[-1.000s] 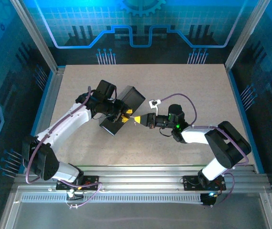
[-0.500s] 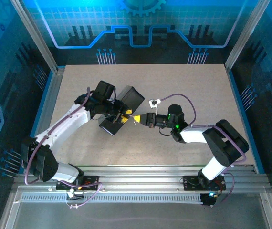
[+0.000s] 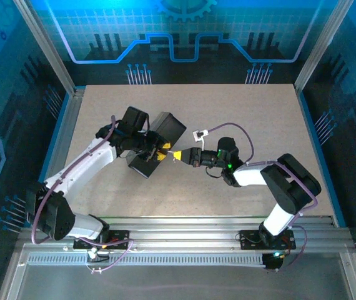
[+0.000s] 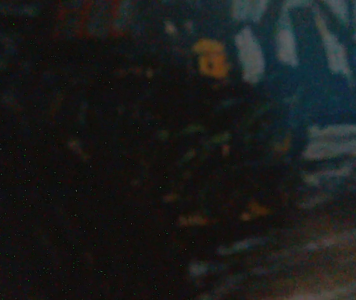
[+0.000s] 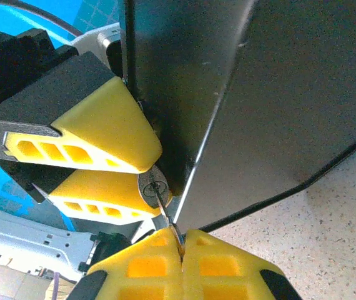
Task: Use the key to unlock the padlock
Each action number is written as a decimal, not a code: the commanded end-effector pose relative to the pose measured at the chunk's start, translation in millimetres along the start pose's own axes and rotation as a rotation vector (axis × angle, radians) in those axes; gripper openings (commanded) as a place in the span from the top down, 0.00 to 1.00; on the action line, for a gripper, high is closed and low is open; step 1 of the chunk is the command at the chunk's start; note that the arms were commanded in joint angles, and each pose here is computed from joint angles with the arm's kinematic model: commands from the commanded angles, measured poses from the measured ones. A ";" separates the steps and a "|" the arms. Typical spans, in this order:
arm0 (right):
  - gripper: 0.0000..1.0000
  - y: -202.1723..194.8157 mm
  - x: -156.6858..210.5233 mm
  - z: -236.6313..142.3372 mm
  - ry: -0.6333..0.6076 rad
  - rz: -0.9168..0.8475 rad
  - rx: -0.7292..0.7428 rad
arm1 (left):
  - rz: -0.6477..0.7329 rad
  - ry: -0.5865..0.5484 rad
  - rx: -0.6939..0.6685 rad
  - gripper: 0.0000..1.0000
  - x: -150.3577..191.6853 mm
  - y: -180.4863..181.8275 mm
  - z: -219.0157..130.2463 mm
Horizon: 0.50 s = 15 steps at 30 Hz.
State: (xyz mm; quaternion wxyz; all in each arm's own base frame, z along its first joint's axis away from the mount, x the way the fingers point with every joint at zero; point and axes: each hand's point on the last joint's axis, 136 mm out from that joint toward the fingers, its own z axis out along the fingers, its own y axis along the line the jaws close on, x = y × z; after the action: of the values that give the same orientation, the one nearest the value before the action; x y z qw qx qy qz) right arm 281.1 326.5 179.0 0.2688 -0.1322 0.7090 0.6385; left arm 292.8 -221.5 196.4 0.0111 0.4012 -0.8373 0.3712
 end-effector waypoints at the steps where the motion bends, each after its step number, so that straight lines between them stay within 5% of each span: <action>1: 1.00 28.5 -7.7 9.9 -0.026 -0.073 -0.104 | 0.059 0.027 0.125 1.00 10.8 -27.7 -13.1; 15: 1.00 32.7 -1.9 11.9 -0.012 -0.046 -0.177 | 0.053 0.015 0.129 1.00 0.8 -20.7 -26.7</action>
State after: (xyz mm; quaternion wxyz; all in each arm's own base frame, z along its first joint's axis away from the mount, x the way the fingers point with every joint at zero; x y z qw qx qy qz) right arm 277.8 335.8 184.6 0.2578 -0.1325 0.6786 0.6749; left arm 297.4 -210.6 200.6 0.0065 0.4146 -0.8262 0.3814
